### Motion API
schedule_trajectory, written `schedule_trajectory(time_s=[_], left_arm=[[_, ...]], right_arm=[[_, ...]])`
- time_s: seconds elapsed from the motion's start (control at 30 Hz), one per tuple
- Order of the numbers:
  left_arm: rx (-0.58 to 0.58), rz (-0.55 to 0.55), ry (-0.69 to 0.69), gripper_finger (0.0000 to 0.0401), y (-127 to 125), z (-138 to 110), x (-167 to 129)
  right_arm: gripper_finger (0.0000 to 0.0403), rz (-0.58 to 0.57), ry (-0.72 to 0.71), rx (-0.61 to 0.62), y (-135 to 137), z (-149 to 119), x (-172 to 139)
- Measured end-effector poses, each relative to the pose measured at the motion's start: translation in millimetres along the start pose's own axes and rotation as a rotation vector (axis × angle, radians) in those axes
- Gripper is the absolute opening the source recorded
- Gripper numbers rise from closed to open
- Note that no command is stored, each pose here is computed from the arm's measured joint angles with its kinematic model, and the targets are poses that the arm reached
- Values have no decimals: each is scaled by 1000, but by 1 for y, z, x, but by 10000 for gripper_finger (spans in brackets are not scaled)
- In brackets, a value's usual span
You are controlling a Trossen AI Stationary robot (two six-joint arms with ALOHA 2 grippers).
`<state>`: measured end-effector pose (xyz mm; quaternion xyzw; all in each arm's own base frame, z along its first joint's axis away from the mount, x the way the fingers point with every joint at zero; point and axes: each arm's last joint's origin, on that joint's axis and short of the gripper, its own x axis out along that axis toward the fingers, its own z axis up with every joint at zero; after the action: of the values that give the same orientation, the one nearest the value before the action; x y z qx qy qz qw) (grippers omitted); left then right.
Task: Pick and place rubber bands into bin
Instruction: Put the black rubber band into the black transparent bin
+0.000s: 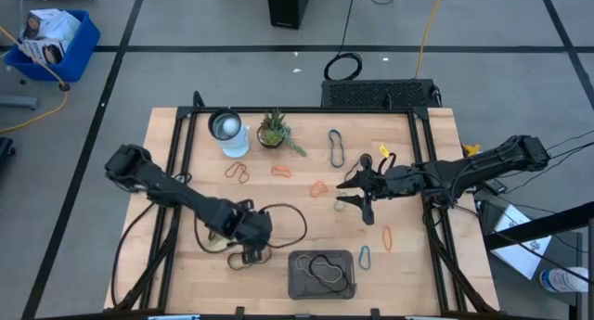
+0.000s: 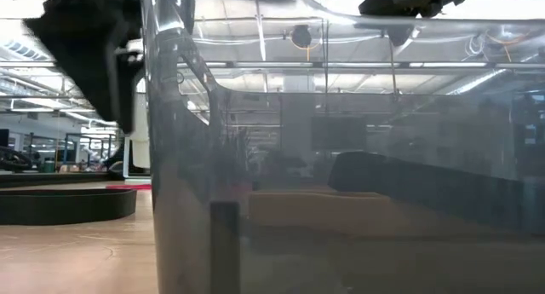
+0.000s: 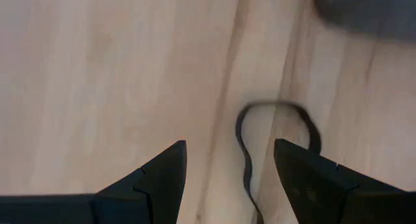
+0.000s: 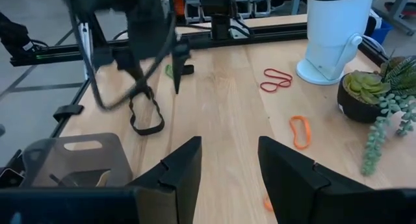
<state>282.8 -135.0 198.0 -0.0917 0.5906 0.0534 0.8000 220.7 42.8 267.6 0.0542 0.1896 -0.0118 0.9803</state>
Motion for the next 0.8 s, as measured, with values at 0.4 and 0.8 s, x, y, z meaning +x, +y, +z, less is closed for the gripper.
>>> schedule_trajectory(time_s=[0.4, 0.8], left_arm=[[-2, 21, 184, 239, -14, -13, 54], [-1, 16, 176, 122, -14, -11, 58]], right_arm=[[149, 0, 0, 0, 0, 0, 0], [150, -1, 1, -26, 0, 0, 0]])
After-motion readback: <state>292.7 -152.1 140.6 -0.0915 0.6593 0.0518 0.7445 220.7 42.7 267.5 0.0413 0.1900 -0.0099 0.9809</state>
